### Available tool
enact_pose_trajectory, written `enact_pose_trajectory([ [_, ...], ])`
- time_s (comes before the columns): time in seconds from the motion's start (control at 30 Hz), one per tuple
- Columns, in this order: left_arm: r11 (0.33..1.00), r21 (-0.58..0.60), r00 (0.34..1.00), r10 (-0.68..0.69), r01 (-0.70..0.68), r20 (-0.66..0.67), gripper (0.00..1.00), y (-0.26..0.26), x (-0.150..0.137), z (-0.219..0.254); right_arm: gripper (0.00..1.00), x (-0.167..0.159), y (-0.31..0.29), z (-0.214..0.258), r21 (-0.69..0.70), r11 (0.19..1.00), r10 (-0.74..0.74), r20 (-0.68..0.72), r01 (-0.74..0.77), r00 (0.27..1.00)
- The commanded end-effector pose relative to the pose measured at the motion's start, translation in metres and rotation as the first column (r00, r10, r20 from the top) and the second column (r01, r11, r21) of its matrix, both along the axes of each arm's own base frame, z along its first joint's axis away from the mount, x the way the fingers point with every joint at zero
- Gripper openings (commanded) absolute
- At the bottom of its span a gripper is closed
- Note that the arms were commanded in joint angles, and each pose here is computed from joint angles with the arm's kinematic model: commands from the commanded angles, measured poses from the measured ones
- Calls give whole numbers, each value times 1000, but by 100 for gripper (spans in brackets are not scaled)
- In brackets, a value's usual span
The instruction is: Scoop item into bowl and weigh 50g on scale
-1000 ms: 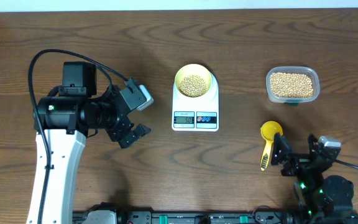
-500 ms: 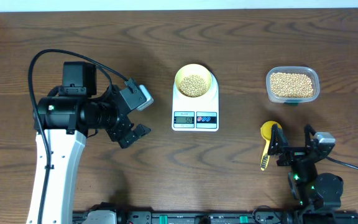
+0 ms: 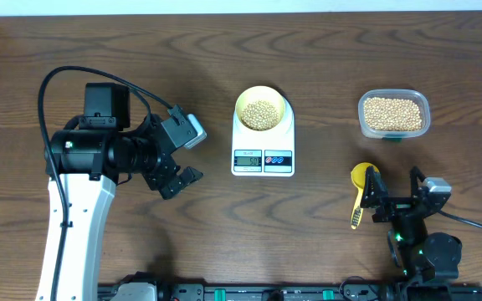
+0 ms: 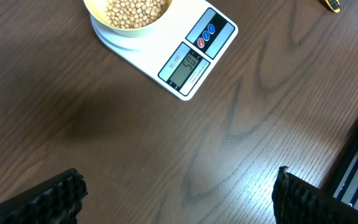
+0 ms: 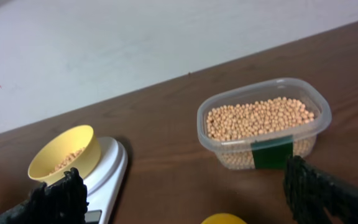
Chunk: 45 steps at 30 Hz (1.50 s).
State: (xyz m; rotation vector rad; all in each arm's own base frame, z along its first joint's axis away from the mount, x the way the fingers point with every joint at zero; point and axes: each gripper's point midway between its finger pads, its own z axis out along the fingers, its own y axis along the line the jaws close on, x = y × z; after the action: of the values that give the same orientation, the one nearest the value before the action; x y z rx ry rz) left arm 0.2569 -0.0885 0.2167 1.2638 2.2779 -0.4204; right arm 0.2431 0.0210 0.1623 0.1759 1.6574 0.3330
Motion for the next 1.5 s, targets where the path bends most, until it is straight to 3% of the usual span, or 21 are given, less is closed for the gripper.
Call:
enact_pose_trajectory([
  [0.0,1000,-5,1000,-6,6,4,98,0,1,1,99,1,-3,-5,-22,1000,-14,3,14,1000],
  [0.73,1000,-5,1000,-6,6,5,98,0,1,2,99,2,0,-5,-67,998,-6,21,8,1000],
  [1.2,1000,-5,1000,-6,6,5,98,0,1,2,99,2,0,-6,-251,968,13,36,-4,999],
  [1.47,1000,-5,1000,-6,6,5,98,0,1,2,99,2,0,-6,-257,966,14,35,-5,999],
])
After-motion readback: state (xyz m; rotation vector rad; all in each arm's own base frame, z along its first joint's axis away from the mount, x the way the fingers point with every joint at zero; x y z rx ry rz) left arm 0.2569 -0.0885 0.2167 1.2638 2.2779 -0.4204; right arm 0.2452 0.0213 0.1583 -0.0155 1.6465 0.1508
